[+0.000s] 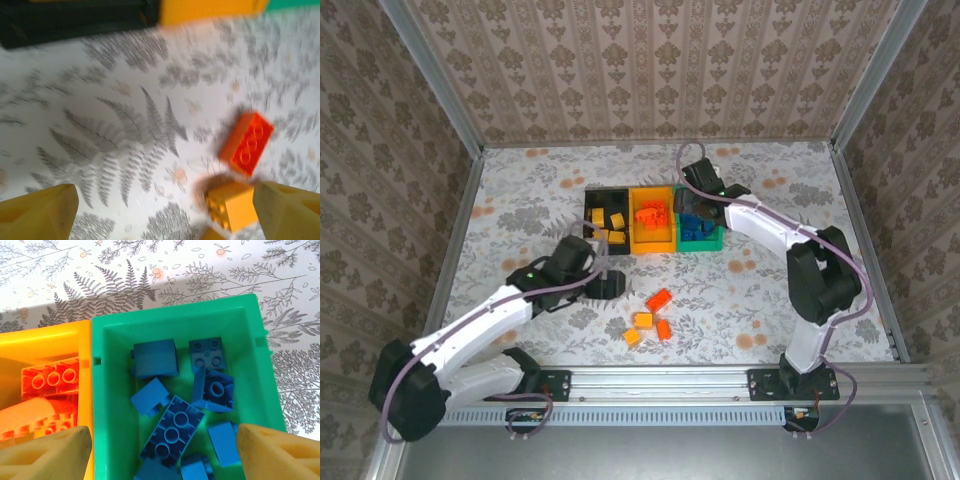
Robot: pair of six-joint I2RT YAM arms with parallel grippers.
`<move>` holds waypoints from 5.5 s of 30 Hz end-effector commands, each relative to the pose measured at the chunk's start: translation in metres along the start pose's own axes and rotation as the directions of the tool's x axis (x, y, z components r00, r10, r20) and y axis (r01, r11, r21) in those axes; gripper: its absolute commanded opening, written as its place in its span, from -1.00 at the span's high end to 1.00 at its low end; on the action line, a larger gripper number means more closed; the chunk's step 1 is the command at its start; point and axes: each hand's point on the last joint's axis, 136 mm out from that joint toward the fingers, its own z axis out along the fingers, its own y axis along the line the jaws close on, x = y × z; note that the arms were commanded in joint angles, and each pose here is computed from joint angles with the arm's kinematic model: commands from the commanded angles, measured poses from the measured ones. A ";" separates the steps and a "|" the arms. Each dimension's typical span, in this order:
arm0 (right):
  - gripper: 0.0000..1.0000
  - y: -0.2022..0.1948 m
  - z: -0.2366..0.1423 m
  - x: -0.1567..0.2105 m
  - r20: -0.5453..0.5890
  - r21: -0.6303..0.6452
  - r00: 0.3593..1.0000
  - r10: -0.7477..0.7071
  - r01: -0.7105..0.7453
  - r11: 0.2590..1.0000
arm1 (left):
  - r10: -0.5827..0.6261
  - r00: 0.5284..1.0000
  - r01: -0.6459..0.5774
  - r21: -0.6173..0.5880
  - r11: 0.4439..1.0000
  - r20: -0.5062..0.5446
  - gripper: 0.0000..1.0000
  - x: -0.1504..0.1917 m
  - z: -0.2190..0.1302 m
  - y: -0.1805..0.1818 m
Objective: Sort the legos into containers by color
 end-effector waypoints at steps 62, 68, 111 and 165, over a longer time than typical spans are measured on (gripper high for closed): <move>-0.58 -0.036 -0.030 0.020 0.024 -0.002 0.997 0.076 -0.076 0.997 | 0.038 0.934 0.082 -0.317 0.945 0.355 0.43 -0.203 0.006 0.053; -0.58 -0.037 -0.033 0.021 0.024 -0.006 0.997 0.078 -0.078 0.997 | -0.004 0.946 0.111 -0.312 0.944 0.324 0.28 -0.227 0.038 0.066; -0.59 -0.048 -0.041 0.040 0.023 -0.031 0.996 0.085 -0.084 0.996 | 0.342 0.840 -0.379 -0.006 0.925 -0.422 -0.50 0.067 0.066 -0.063; -0.60 -0.059 -0.055 0.057 -0.024 -0.057 0.995 0.101 -0.102 0.993 | -0.047 0.959 0.139 -0.319 0.938 0.279 0.20 -0.225 0.056 0.082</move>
